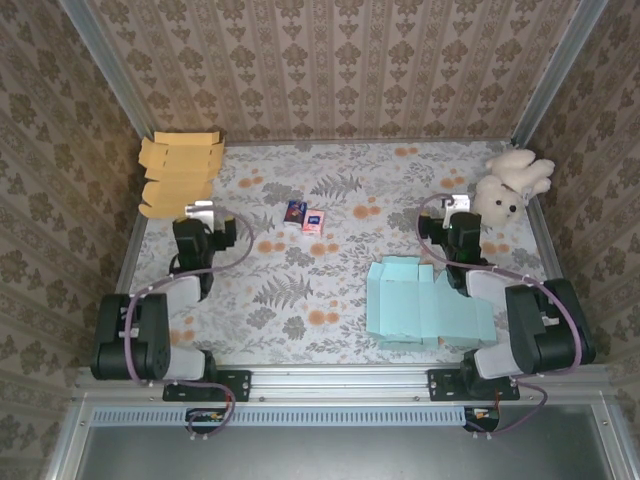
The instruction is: Fold the paper box
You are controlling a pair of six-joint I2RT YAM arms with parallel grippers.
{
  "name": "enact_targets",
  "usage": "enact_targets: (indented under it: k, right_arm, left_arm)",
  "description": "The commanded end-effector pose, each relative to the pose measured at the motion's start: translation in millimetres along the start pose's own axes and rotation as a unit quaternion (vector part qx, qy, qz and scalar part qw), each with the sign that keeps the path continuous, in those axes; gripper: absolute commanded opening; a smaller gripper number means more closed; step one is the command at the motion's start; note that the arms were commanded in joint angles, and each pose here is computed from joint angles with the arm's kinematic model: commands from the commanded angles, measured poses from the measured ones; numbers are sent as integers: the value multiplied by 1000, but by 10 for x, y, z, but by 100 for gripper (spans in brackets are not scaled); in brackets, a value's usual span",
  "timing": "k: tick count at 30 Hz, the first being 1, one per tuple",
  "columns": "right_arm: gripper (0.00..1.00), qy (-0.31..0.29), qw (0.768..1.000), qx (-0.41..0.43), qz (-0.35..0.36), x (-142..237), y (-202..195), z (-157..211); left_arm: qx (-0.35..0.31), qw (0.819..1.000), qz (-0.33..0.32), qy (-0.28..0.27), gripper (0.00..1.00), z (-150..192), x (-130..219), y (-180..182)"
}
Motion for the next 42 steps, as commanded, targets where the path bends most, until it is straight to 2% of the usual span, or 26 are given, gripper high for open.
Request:
enact_targets:
  k: [1,5,9,12,14,18,23,30,36,42]
  right_arm:
    - [100,41,999,-19,28,209,26,-163]
    - [100,42,997,-35,52,657,124,-399]
    - [100,61,995,-74,-13,1022,360,-336]
    - [100,92,990,-78,-68,1255,597,-193]
    - [100,87,990,-58,-99,1418,773,-126]
    - [100,97,985,-47,-136,1615,983,60]
    - [99,139,969,-42,-199,1789,1290,442]
    - [100,225,952,-19,-206,1852,1282,985]
    - [100,259,941,-27,-217,1890,1285,1228]
    - [100,271,934,-33,-230,1883,1368,1316]
  left_arm:
    - [109,991,-43,57,100,-66,144,110]
    - [187,977,-38,95,100,-144,359,58]
    - [266,954,18,138,100,67,612,-204]
    - [257,953,70,142,100,186,780,-506]
    - [256,953,84,142,100,276,861,-608]
    - [240,952,123,147,100,402,1037,-803]
    - [227,953,145,139,100,638,1198,-895]
    - [243,947,168,128,100,784,1365,-882]
    - [238,949,175,106,100,754,1474,-867]
    - [226,954,170,94,100,739,1501,-866]
Point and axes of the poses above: each hand's point on the last joint's axis, 136 mm out from that joint toward the fingers, its own x axis back along the fingers, its own y axis along the line the jaws close on, z = x × y, the point moved 1 cm from there along x, back along the fingers, and after that the axes turned 5 degrees about x, right-handed, at the moved point
